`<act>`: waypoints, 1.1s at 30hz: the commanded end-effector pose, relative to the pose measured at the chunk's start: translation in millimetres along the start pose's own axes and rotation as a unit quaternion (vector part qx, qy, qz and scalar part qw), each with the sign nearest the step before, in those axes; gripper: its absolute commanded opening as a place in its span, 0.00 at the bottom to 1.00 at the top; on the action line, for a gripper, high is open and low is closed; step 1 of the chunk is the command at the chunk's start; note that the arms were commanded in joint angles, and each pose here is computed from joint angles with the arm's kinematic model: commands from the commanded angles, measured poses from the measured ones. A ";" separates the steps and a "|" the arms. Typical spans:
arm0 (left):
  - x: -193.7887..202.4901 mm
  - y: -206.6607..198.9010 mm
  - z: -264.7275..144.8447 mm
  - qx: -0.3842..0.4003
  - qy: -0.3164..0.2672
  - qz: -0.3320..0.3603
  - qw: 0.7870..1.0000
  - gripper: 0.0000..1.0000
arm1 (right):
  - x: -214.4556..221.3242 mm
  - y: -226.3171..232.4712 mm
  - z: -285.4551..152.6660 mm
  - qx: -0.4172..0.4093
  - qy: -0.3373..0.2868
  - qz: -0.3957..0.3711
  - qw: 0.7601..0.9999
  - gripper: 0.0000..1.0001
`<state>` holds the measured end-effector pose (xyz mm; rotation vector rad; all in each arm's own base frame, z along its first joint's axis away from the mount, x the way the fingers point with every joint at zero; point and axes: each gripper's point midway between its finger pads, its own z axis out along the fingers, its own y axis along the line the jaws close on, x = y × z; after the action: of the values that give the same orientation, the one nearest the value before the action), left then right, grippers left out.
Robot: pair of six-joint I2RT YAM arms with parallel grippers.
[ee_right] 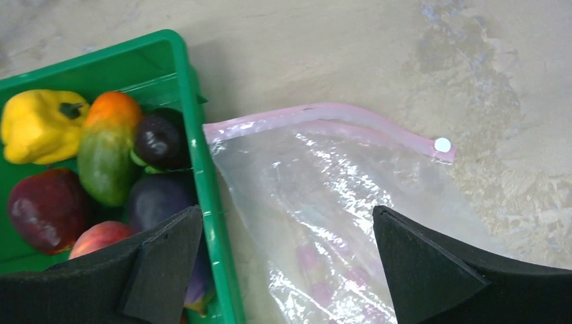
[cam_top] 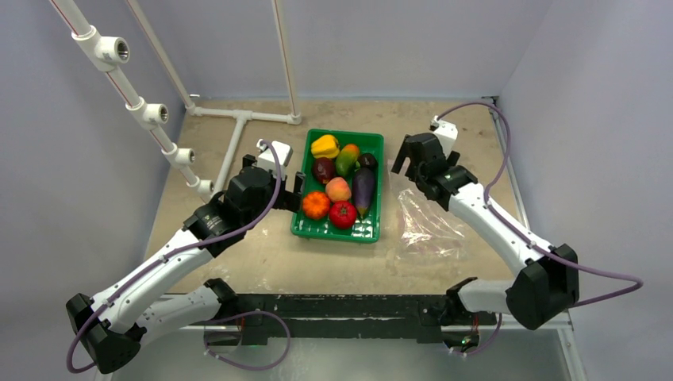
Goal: Place the food in the zip-top bag and seal the zipper
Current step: Pick up the zipper food storage bag at the center of the board.
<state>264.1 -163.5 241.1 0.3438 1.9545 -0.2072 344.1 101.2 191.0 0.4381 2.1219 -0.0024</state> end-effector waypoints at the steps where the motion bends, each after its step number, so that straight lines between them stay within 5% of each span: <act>1: -21.9 -3.3 -8.4 0.010 -0.031 -0.020 0.999 0.96 | 3.5 -6.5 10.1 0.012 0.003 0.012 1.000 0.99; 14: -22.7 -5.1 -8.9 0.015 -0.032 -0.021 0.999 0.96 | 60.4 -9.5 46.6 0.025 0.064 -0.004 0.998 0.98; 20: -22.8 -5.1 -9.3 0.016 -0.032 -0.021 0.999 0.96 | 75.5 -1.0 54.5 0.006 0.087 -0.010 0.996 0.87; 26: -23.4 -4.5 -10.2 0.015 -0.034 -0.022 0.999 0.96 | 82.0 2.9 59.5 -0.002 0.095 -0.014 0.995 0.59; 33: -24.1 -4.5 -10.6 0.016 -0.035 -0.022 0.999 0.96 | 86.7 6.1 60.8 -0.012 0.102 -0.020 0.994 0.04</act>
<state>262.3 -163.4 244.6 0.3429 1.9448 -0.2203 348.5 118.9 89.0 0.3998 2.3351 0.0149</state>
